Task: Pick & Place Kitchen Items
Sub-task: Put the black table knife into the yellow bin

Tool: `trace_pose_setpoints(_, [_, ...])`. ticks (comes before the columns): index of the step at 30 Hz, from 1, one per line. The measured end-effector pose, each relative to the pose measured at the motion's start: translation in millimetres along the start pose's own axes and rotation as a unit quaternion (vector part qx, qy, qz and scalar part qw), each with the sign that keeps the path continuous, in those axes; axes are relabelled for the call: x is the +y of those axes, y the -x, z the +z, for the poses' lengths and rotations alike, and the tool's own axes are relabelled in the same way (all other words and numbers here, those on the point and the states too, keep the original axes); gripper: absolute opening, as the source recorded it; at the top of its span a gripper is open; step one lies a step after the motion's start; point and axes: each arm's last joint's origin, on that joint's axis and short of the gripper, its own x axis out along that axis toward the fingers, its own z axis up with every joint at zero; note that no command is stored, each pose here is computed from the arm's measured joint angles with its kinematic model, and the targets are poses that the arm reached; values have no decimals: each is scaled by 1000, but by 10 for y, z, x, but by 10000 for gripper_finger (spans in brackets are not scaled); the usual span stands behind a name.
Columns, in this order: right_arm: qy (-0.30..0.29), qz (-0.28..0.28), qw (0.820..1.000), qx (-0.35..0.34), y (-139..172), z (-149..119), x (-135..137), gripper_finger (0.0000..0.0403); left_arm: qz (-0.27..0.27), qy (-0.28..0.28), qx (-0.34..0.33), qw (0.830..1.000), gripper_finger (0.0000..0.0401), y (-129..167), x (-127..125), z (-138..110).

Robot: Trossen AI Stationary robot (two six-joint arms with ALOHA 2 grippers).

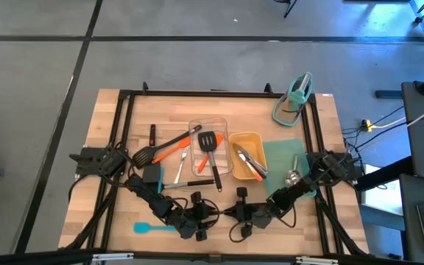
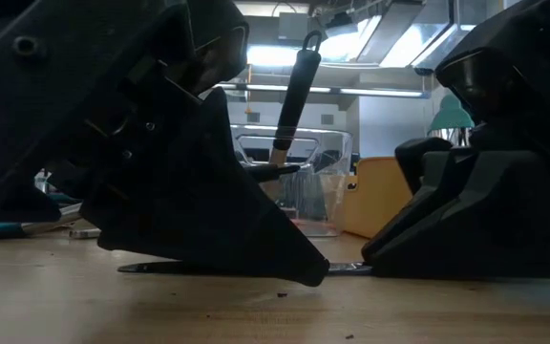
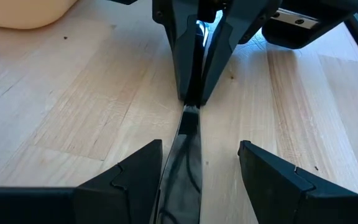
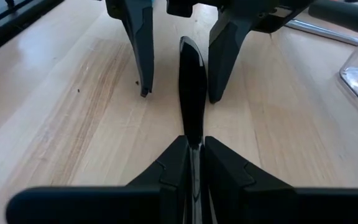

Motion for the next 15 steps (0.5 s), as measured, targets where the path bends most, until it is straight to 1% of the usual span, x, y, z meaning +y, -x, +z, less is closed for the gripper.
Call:
trace_pose_setpoints(10, [11,-3,1000,2,4,23,36,52,-2,2,3,1000,210,-16,16,10])
trace_pose_setpoints(15, [24,1,1000,14,60,83,21,52,-3,2,4,1000,210,-18,18,11])
